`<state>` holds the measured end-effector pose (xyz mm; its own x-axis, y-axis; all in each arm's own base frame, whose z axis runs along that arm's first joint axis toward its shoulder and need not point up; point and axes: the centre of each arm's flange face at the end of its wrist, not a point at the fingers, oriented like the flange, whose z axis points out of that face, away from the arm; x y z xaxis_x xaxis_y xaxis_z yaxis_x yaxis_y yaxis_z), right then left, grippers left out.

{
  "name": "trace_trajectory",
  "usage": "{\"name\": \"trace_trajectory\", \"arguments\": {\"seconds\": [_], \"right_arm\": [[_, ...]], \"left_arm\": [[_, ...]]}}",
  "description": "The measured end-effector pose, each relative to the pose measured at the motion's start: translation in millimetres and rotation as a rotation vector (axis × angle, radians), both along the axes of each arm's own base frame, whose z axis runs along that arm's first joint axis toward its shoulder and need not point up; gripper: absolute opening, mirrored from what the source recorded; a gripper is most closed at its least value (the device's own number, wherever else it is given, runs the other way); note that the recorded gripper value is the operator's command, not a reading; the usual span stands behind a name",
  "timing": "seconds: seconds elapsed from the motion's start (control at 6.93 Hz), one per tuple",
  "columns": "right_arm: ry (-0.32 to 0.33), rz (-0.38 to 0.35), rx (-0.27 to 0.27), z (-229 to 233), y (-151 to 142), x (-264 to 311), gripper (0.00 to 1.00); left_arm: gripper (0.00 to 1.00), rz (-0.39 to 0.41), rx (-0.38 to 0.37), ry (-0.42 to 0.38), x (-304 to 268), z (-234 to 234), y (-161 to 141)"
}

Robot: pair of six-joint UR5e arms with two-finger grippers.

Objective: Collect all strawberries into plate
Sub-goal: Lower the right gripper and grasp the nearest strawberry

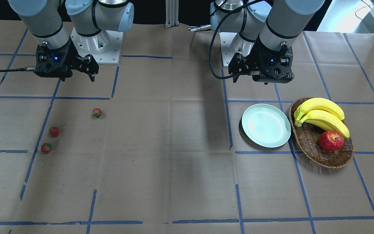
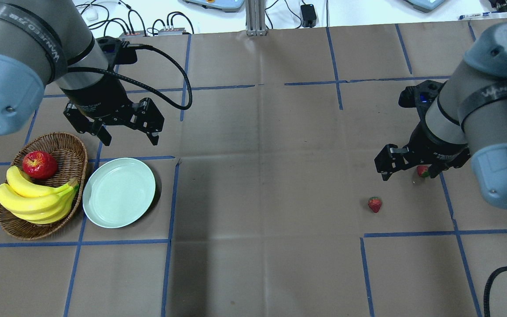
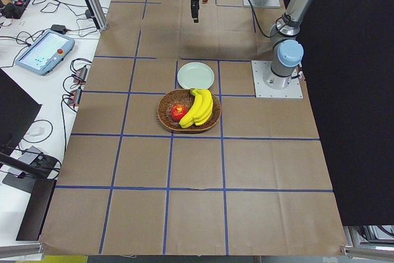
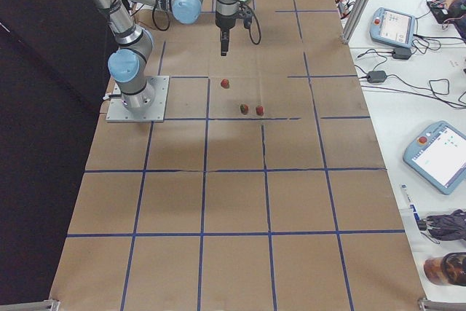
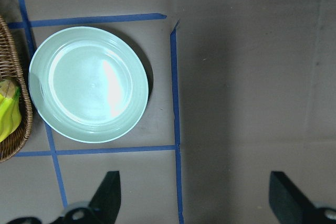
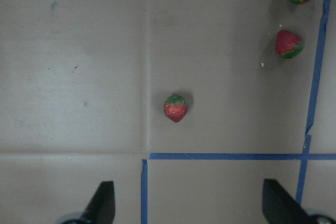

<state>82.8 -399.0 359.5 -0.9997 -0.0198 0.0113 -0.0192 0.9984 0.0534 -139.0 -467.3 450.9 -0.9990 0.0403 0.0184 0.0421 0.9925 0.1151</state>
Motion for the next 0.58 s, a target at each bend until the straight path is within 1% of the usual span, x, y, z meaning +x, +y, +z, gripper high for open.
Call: {"name": "trace_trajectory", "arguments": {"seconds": [0.14,0.29,0.58], "right_arm": [[0.001,0.004,-0.008,-26.8,-1.1,-0.2,1.0],[-0.002,0.006,0.002,-52.7,-7.4,-0.9,1.0],[-0.013,0.004,0.04,-104.3,-17.2,-1.5,1.0]], "left_arm": [[1.0,0.0,0.0,0.0,0.1,0.0,0.0],[1.0,0.0,0.001,0.0,0.2,-0.4,0.0],[1.0,-0.001,0.003,0.0,0.1,-1.0,0.2]]}}
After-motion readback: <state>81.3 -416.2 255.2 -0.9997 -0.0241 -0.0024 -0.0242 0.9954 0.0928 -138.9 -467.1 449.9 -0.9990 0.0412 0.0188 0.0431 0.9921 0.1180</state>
